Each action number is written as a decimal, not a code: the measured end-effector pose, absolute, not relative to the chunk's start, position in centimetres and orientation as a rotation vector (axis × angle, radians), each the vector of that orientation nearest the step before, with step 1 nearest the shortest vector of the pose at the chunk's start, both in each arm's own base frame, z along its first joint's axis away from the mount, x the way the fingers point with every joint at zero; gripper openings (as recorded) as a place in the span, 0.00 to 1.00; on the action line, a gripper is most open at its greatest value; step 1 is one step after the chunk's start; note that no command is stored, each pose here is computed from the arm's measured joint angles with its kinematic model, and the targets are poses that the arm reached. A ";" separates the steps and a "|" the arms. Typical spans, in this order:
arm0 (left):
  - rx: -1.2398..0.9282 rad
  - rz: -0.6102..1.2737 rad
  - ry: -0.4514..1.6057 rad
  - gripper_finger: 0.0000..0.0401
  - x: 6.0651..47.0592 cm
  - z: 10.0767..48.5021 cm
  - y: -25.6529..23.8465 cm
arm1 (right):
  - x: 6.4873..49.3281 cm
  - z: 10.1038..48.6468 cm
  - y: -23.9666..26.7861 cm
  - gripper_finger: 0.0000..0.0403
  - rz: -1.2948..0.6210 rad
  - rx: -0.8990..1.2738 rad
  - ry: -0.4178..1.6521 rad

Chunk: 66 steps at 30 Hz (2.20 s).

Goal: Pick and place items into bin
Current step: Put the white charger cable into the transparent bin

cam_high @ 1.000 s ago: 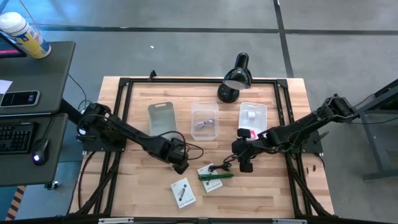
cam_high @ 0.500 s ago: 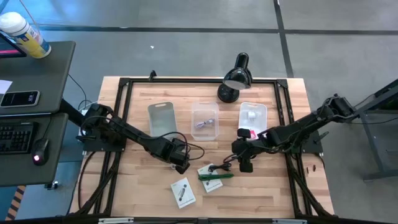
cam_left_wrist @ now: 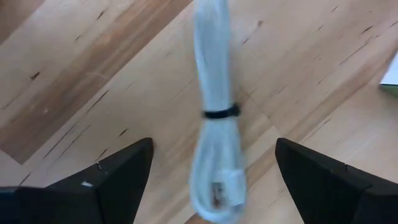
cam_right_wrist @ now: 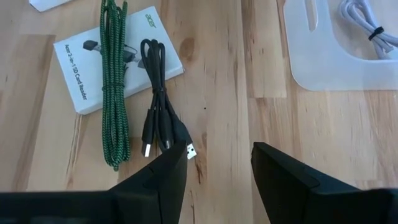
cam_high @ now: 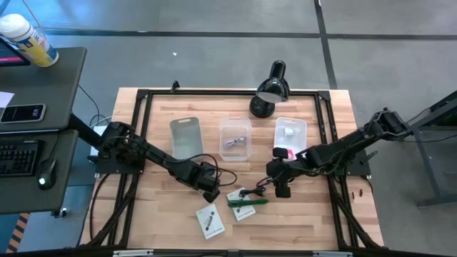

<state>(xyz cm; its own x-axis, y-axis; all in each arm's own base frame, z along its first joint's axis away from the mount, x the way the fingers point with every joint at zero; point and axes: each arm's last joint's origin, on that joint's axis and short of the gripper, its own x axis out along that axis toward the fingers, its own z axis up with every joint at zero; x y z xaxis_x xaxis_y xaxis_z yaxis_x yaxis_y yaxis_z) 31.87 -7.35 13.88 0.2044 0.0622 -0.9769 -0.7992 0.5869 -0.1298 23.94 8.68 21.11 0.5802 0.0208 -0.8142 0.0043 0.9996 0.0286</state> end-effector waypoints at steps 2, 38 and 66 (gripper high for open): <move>-0.742 0.687 1.230 0.78 31.8 13.9 -7.3 | 23.9 21.1 8.7 0.42 0.010 0.027 0.952; -0.651 0.485 1.134 0.12 33.3 14.2 -7.7 | 23.9 21.1 8.7 0.42 -0.002 0.035 0.949; -0.632 0.316 0.834 0.11 34.4 19.0 -7.8 | 20.5 21.9 8.0 0.42 -0.051 0.057 1.123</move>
